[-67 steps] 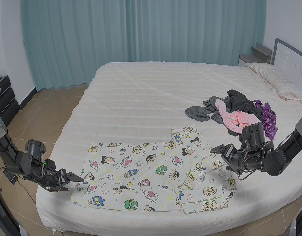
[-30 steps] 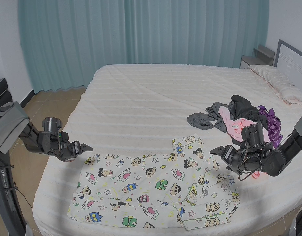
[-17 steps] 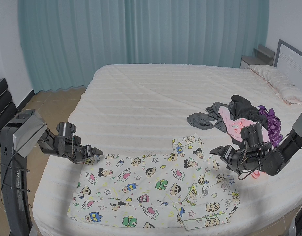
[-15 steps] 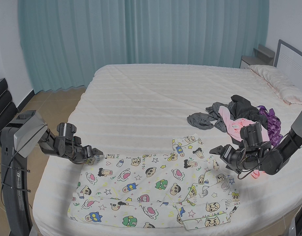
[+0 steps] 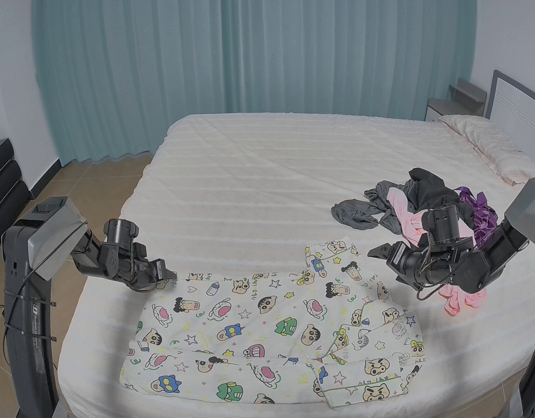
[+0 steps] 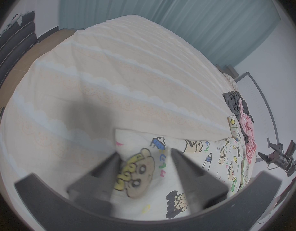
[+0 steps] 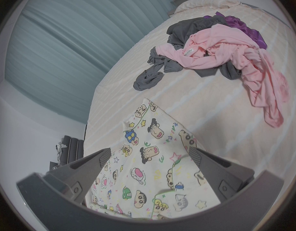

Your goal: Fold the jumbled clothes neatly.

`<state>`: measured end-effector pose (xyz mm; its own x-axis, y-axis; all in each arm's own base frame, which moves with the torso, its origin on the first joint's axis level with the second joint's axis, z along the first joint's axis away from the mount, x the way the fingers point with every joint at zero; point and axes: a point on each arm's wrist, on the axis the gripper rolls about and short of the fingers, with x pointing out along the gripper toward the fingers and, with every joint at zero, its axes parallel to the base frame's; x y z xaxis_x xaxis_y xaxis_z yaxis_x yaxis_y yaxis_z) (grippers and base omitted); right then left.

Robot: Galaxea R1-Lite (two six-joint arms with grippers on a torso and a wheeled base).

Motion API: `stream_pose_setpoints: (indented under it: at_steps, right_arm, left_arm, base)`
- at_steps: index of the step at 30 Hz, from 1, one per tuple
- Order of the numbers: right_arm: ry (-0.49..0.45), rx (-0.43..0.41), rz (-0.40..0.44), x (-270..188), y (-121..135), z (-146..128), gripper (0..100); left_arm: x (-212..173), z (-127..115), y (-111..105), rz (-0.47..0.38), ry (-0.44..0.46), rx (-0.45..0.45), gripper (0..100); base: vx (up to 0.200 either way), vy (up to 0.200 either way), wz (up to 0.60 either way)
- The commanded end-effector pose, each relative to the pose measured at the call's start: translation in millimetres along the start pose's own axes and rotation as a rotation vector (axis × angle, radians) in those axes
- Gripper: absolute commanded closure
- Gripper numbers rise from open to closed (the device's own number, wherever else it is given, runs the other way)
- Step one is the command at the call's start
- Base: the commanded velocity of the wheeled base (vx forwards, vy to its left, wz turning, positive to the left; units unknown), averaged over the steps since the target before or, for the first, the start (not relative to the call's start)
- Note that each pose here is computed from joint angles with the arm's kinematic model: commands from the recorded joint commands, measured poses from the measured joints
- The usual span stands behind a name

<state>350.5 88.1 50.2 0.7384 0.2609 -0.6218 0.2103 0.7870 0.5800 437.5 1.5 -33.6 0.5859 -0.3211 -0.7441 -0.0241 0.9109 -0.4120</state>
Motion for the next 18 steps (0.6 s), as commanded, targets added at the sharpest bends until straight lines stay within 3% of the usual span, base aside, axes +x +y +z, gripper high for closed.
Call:
stream_pose_setpoints:
  at_steps: [1, 12, 18]
  right_arm:
    - [0.018, -0.043, -0.036, 47, -16, 8, 0]
    - [0.031, -0.09, -0.034, 100, -16, 11, 0]
    - [0.034, -0.156, -0.03, 126, -17, 6, 0]
  left_arm:
    - [-2, 7, -1, 0.047, -0.035, 0.001, 100]
    - [-14, 15, -7, 0.055, -0.069, -0.02, 100]
    - [-13, 15, -7, 0.055, -0.069, -0.02, 100]
  base:
    - [0.0, 0.0, 0.0]
    - [0.0, 0.0, 0.0]
    - [0.0, 0.0, 0.0]
